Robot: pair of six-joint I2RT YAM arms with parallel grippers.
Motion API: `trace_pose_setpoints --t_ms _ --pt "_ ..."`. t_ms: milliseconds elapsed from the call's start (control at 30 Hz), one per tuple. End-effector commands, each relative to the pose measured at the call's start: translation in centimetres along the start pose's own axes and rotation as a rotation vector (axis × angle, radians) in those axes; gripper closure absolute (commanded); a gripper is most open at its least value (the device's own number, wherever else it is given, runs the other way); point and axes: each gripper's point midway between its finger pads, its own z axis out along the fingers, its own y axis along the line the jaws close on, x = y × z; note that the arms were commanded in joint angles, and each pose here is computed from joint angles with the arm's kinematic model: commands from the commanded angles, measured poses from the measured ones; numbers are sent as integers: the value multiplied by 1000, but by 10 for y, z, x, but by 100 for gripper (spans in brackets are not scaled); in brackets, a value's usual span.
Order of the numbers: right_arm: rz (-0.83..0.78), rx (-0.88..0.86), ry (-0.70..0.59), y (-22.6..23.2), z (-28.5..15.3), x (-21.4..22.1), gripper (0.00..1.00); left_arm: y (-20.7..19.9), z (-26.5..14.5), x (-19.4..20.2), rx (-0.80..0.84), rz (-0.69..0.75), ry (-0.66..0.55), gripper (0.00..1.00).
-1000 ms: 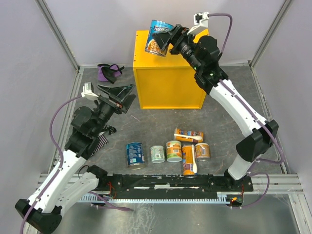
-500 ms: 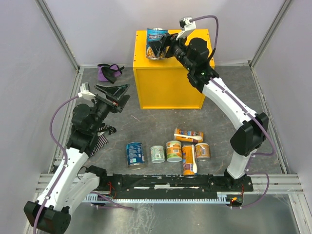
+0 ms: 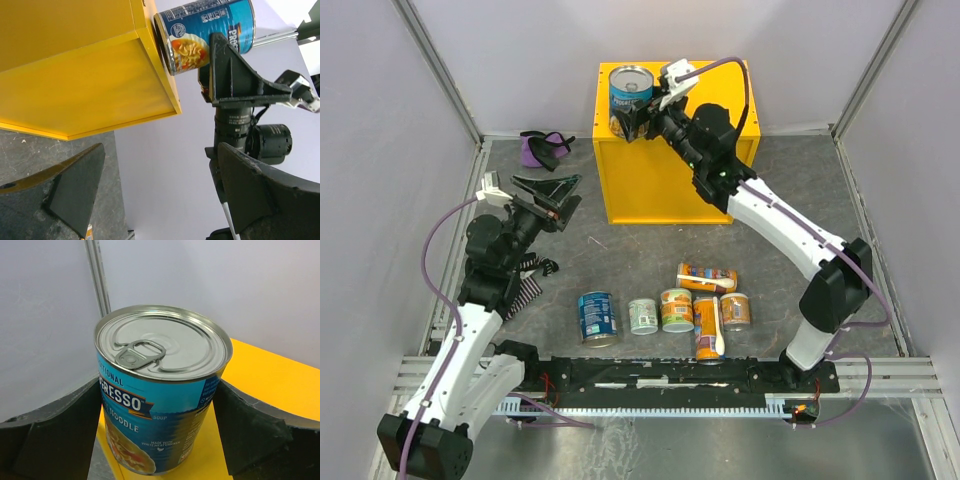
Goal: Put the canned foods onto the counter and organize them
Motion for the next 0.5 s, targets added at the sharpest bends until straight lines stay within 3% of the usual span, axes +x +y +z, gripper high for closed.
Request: trace_pose_setpoints --t_ms 0,467 --pt "-47 14 -121 12 -14 -42 98 -11 -3 -2 47 68 5 1" --pt "-65 108 24 -7 15 1 98 -12 6 -19 40 48 -40 0"
